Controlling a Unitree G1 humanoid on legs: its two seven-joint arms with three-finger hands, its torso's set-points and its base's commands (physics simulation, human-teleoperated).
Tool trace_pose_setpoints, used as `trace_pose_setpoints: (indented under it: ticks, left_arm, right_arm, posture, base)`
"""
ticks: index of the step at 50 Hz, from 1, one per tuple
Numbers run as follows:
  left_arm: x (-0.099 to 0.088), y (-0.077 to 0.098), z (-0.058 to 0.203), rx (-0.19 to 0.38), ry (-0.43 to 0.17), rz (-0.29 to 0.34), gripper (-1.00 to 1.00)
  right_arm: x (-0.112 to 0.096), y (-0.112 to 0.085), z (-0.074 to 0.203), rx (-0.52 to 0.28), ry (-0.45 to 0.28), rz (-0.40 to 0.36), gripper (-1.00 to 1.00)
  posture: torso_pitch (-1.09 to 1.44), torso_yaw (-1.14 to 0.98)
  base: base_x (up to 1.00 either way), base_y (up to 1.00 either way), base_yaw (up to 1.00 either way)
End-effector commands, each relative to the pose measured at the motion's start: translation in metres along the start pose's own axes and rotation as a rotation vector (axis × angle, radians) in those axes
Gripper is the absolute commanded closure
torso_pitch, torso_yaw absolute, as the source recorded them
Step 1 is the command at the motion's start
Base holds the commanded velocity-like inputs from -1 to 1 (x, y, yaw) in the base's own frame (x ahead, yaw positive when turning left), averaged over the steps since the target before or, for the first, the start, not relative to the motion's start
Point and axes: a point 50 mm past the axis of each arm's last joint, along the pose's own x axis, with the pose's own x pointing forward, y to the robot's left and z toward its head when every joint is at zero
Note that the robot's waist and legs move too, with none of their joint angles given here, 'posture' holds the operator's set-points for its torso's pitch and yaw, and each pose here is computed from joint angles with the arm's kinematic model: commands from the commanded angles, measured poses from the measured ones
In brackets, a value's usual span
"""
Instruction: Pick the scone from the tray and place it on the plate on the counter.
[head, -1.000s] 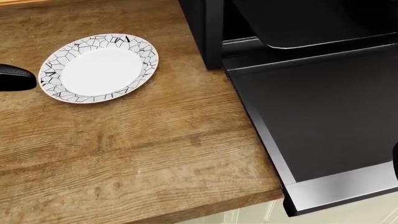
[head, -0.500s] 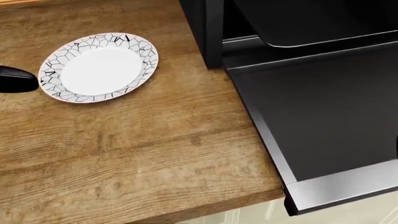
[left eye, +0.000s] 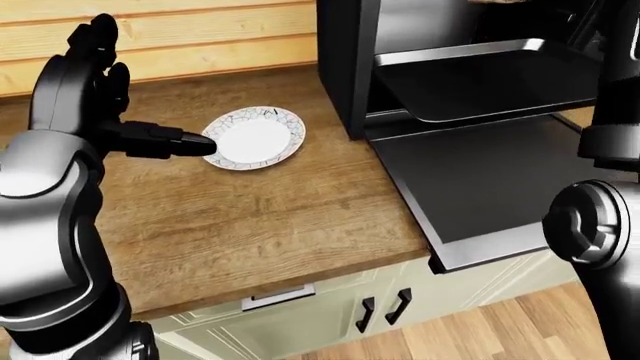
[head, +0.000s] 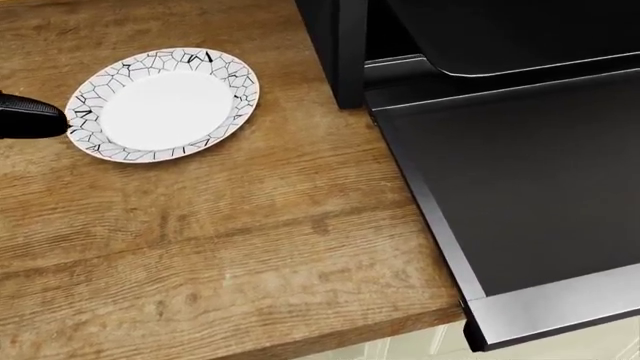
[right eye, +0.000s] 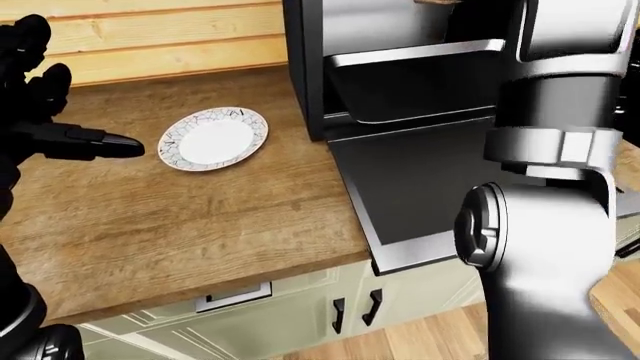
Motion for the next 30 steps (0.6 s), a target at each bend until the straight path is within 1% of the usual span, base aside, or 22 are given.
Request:
trace_pose_setpoints:
  ticks: [1,3,8,11,19,22,30]
  left_arm:
    - [-0.003,0.006,0.015,0.01,-0.081,0.033,-1.0]
    - [-0.002,0.006,0.015,0.011,-0.078,0.034,-1.0]
    - [-0.003,0.006,0.014,0.016,-0.077,0.037,-1.0]
    - [-0.003,0.006,0.014,0.014,-0.077,0.036,-1.0]
    - [-0.006,0.007,0.013,0.015,-0.078,0.037,-1.0]
    - [-0.006,0.007,0.012,0.016,-0.075,0.039,-1.0]
    - [-0.005,0.007,0.012,0.016,-0.076,0.039,-1.0]
  right_arm:
    - [-0.012,-0.009,0.025,0.042,-0.088,0.012,1.0]
    - [-0.02,-0.01,0.025,0.056,-0.09,0.037,1.0]
    - [-0.035,-0.017,0.031,0.064,-0.108,0.065,1.0]
    - [-0.044,-0.02,0.037,0.086,-0.112,0.08,1.0]
    - [-0.064,-0.021,0.05,0.107,-0.137,0.134,1.0]
    - [-0.077,-0.033,0.056,0.113,-0.15,0.171,1.0]
    - [-0.101,-0.034,0.061,0.128,-0.174,0.232,1.0]
  posture:
    - [0.0,0.0]
    - [0.0,0.0]
    - [0.0,0.0]
    - [0.0,0.0]
    - [0.0,0.0]
    - [0.0,0.0]
    - [0.0,0.0]
  base:
    - [0.0,0.0,0.0]
    - [0.0,0.0,0.0]
    - [0.0,0.0,0.0]
    - [0.0,0.0,0.0]
    - [0.0,0.0,0.0]
    - [0.0,0.0,0.0]
    - [0.0,0.0,0.0]
